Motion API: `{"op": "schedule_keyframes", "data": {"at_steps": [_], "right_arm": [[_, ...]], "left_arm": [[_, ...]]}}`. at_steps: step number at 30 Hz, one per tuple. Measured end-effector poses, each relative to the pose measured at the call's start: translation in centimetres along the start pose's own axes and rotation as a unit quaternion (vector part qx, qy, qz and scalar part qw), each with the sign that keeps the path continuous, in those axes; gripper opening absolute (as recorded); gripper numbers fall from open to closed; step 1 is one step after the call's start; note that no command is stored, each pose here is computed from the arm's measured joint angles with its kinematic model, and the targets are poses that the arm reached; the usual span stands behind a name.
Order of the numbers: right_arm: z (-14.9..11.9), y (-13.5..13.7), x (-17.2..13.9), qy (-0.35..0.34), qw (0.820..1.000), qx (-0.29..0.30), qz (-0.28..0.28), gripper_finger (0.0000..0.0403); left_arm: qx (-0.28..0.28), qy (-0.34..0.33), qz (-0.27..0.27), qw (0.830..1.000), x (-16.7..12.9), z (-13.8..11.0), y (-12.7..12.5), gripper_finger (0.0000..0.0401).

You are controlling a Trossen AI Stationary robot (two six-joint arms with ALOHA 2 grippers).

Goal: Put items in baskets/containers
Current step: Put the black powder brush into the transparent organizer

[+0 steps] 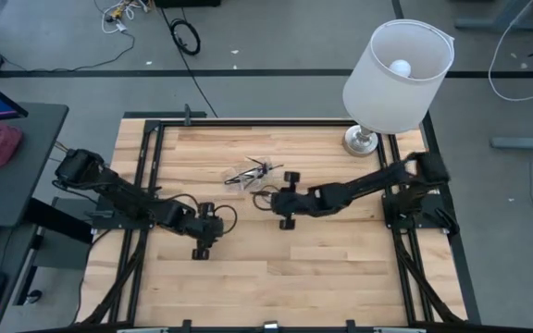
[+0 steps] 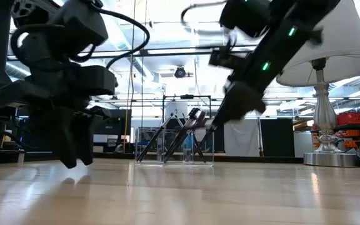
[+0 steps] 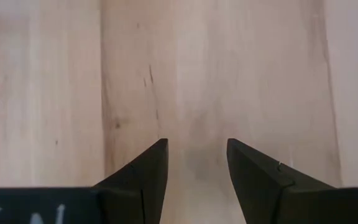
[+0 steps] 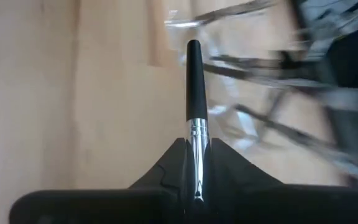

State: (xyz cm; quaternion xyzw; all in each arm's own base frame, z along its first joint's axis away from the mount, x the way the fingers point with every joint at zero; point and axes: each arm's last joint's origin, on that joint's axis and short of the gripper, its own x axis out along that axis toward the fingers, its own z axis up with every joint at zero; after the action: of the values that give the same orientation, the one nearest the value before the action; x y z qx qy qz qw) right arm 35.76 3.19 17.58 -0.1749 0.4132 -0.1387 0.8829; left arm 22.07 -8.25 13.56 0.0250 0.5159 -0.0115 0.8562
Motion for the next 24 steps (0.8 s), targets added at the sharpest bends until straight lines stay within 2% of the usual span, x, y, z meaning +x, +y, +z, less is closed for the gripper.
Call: {"op": "schedule_keyframes", "data": {"at_steps": [7, 12, 15, 19, 24], "right_arm": [[0.6, -3.2, -5.1, 0.003, 0.993, -0.101, -0.064, 0.0046], [1.0, -3.9, -6.7, 0.004, 0.970, -0.224, -0.100, 0.0047], [1.1, -3.9, -6.8, 0.019, 0.937, -0.327, -0.121, 0.0047], [1.4, -4.4, -6.7, 0.071, 0.871, -0.451, -0.184, 0.0047], [2.6, -5.2, -6.6, 0.072, 0.816, -0.529, -0.222, 0.0047]], "left_arm": [[0.014, -0.003, 0.007, 1.000, -0.1, -0.2, -0.5, 0.0169], [0.014, -0.006, 0.013, 1.000, -0.1, -0.1, -0.4, 0.0169], [0.014, -0.008, 0.018, 1.000, -0.1, -0.1, -0.4, 0.0169], [0.014, -0.008, 0.018, 1.000, -0.1, -0.1, -0.4, 0.0169], [0.001, -0.010, 0.017, 1.000, -0.1, -0.1, -0.4, 0.0169]]}}
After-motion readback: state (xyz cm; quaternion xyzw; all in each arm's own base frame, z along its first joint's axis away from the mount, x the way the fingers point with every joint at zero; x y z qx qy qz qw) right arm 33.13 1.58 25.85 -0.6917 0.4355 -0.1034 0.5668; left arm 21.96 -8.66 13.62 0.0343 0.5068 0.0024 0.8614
